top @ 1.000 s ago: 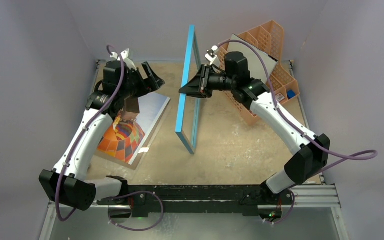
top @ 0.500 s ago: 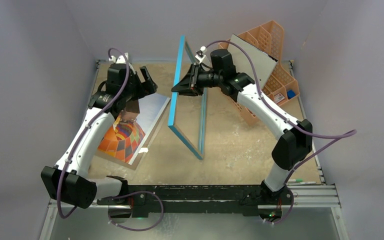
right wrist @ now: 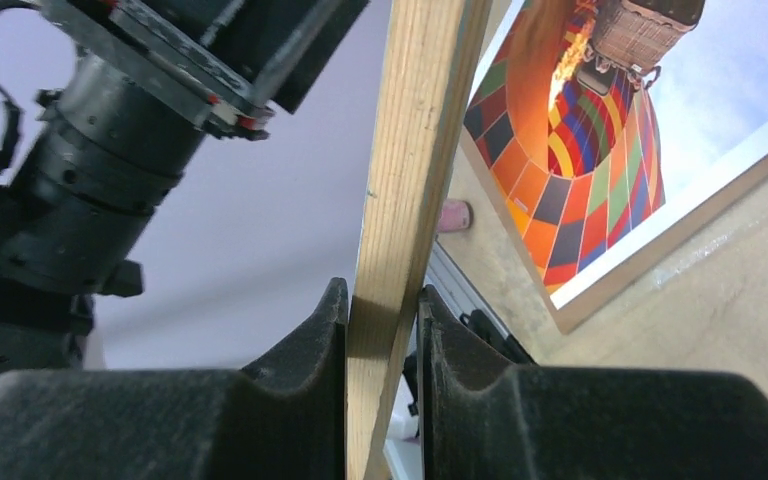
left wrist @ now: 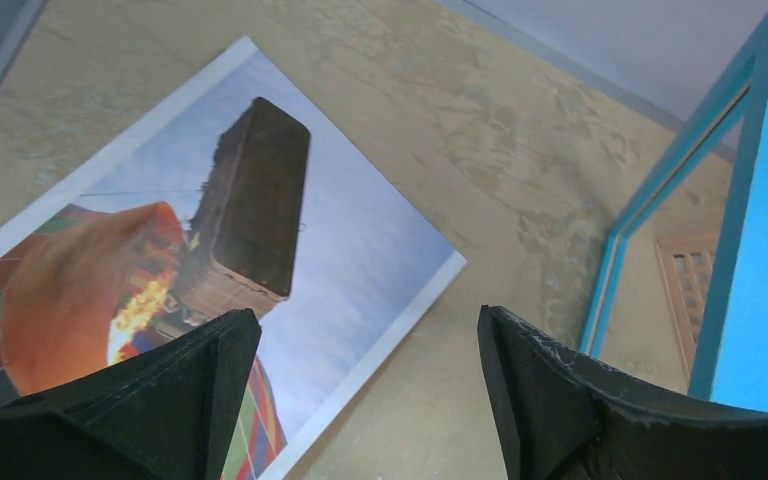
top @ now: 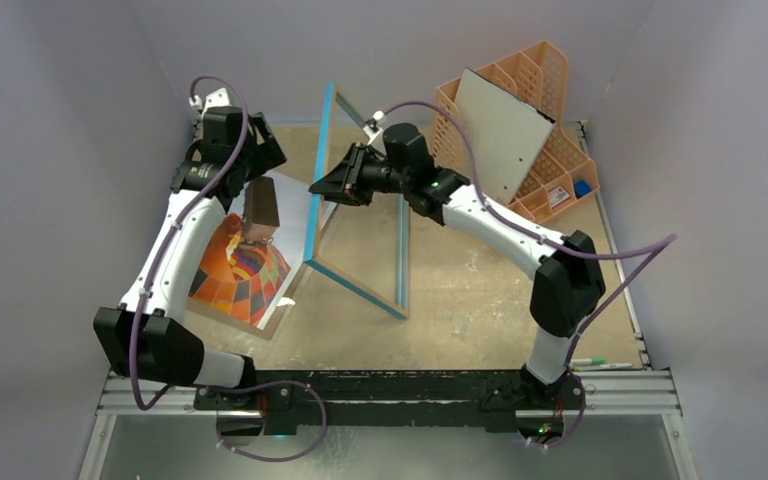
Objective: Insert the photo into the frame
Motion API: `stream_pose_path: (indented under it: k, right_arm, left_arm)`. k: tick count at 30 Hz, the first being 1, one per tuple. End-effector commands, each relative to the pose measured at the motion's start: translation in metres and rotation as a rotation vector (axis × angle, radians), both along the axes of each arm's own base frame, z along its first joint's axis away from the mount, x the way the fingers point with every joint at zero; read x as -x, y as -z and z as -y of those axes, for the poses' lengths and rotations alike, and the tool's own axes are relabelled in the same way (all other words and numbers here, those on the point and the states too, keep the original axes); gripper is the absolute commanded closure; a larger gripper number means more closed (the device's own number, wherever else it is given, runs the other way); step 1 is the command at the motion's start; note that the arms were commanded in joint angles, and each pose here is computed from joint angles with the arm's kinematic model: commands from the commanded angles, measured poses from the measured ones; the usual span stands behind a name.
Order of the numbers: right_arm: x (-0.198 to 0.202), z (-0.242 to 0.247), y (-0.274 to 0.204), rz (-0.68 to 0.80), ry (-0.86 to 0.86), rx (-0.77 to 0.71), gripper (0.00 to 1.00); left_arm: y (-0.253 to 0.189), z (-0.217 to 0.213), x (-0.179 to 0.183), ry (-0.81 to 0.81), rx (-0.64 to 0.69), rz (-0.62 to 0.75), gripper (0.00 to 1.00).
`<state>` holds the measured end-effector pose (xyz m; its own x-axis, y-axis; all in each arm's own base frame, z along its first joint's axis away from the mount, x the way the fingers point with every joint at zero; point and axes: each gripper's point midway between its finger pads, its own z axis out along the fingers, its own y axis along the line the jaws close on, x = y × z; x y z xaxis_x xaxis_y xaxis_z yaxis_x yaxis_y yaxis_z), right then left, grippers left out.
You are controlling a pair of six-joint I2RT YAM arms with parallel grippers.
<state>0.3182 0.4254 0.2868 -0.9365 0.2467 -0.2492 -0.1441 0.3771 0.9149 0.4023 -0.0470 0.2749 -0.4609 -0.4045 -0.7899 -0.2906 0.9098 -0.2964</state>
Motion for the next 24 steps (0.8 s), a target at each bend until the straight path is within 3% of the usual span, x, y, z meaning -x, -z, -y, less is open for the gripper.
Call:
stream_pose_path:
  k: [1, 12, 19, 20, 24]
  right_arm:
    - [-0.008, 0.009, 0.144, -0.180, 0.112, 0.315, 1.00]
    - [0.011, -0.048, 0.195, -0.238, 0.090, 0.378, 1.00]
    - [0.021, -0.060, 0.218, -0.265, 0.064, 0.427, 1.00]
    - [0.021, -0.059, 0.220, -0.264, 0.063, 0.443, 0.96]
    - [0.014, -0.050, 0.208, -0.203, 0.086, 0.488, 0.41]
  left_arm:
    - [-0.022, -0.034, -0.013, -0.096, -0.039, 0.065, 0.16]
    - [-0.016, -0.051, -0.022, -0.098, -0.081, 0.055, 0.16]
    - [0.007, -0.039, -0.021, -0.031, -0.050, 0.007, 0.16]
    - [0.013, -0.036, -0.020, -0.020, -0.041, -0.007, 0.16]
    - [0.042, -0.029, -0.010, 0.010, -0.008, -0.079, 0.15]
